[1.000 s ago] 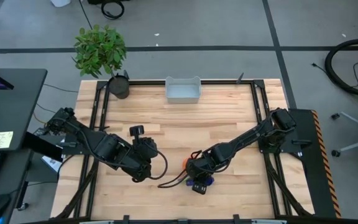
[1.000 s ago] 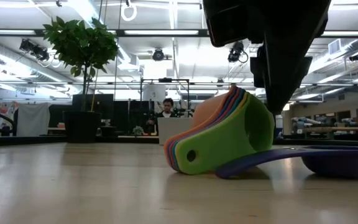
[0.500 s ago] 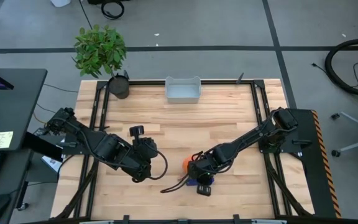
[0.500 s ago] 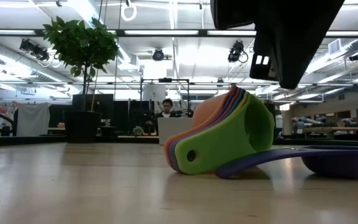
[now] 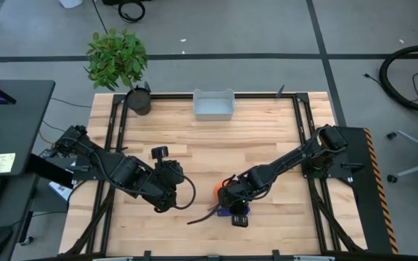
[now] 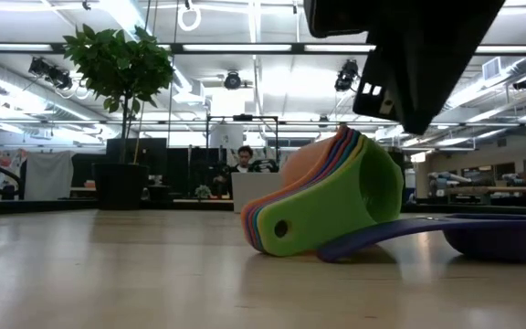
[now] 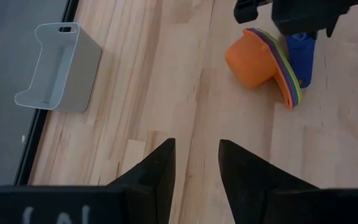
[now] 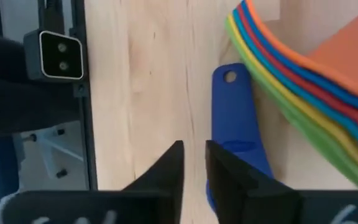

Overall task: Nest measuring cups in basket
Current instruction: Put the stacked measuring cups into the gray bin

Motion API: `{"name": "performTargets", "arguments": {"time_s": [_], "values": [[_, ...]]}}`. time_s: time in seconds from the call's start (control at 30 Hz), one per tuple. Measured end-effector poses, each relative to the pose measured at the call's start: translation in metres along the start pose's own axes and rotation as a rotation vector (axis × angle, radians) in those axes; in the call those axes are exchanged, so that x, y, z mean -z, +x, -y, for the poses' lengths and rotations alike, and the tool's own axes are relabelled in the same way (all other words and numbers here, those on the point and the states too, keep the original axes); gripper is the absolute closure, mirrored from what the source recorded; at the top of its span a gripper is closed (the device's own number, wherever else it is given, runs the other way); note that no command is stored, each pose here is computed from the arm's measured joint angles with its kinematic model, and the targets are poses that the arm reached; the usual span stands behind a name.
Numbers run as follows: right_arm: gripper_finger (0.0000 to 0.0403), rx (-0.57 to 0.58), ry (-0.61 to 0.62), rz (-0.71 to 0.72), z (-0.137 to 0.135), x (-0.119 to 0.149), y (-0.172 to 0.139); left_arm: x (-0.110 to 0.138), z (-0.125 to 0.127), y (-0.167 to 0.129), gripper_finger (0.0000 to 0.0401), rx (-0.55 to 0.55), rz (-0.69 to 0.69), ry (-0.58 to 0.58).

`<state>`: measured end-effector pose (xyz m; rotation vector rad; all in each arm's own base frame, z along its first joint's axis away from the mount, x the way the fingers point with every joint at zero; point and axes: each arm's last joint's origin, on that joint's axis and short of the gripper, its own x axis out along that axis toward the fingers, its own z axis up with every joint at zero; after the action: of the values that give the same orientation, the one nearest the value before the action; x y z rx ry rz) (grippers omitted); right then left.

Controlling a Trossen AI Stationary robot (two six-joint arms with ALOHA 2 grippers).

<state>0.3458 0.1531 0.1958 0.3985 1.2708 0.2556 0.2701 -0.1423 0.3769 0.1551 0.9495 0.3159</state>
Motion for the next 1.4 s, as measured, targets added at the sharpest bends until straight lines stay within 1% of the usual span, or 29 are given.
{"name": "performTargets", "arguments": {"time_s": [0.1, 0.2, 0.33, 0.47, 0.53, 0.7, 0.73, 0.87, 0.93, 1.03, 1.1, 1.27, 1.4], "values": [[0.0292, -0.005, -0.023, -0.004, 0.0, 0.0, 0.0, 0.0, 0.0, 0.0, 0.0273, 0.0, 0.0, 0.0], [0.0263, -0.032, -0.078, -0.024, -0.001, 0.001, 0.0, 0.0, 0.0, 0.0, 0.0273, -0.001, 0.0, 0.0], [0.0241, -0.057, -0.123, -0.084, 0.0, 0.006, 0.0, 0.0, 0.0, 0.0, 0.0273, -0.001, 0.0, 0.0], [0.024, -0.063, -0.098, -0.161, 0.002, 0.012, -0.001, 0.0, 0.0, 0.0, 0.0273, -0.001, 0.0, 0.0], [0.0242, -0.046, -0.063, -0.179, 0.003, 0.014, -0.001, 0.0, 0.0, 0.0, 0.0273, -0.001, 0.0, 0.0], [0.0244, 0.019, -0.005, -0.149, 0.006, 0.013, -0.001, 0.0, 0.0, 0.0, 0.0273, -0.001, 0.0, 0.0], [0.0244, 0.017, 0.003, -0.144, 0.006, 0.012, -0.001, 0.0, 0.0, 0.0, 0.0273, -0.001, 0.0, 0.0], [0.0244, -0.052, 0.001, -0.16, 0.007, 0.009, -0.002, 0.0, 0.0, 0.0, 0.0273, -0.001, 0.0, 0.001], [0.0244, -0.063, -0.003, -0.157, 0.007, 0.008, -0.002, 0.0, 0.0, 0.0, 0.0273, -0.001, 0.0, 0.002], [0.0244, -0.023, -0.017, -0.105, 0.006, 0.006, -0.007, 0.0, 0.0, 0.0, 0.0273, -0.001, 0.0, 0.002], [0.0244, 0.013, -0.028, -0.054, 0.004, 0.006, -0.016, 0.0, 0.0, 0.0, 0.0273, -0.001, 0.0, 0.002], [0.0244, 0.116, -0.018, 0.076, 0.001, 0.007, -0.048, 0.0, 0.0, 0.0, 0.0273, -0.001, 0.0, 0.002], [0.0244, 0.171, -0.037, 0.187, -0.004, 0.011, -0.078, 0.0, 0.0, 0.0, 0.0273, -0.001, 0.0, 0.001]]}}
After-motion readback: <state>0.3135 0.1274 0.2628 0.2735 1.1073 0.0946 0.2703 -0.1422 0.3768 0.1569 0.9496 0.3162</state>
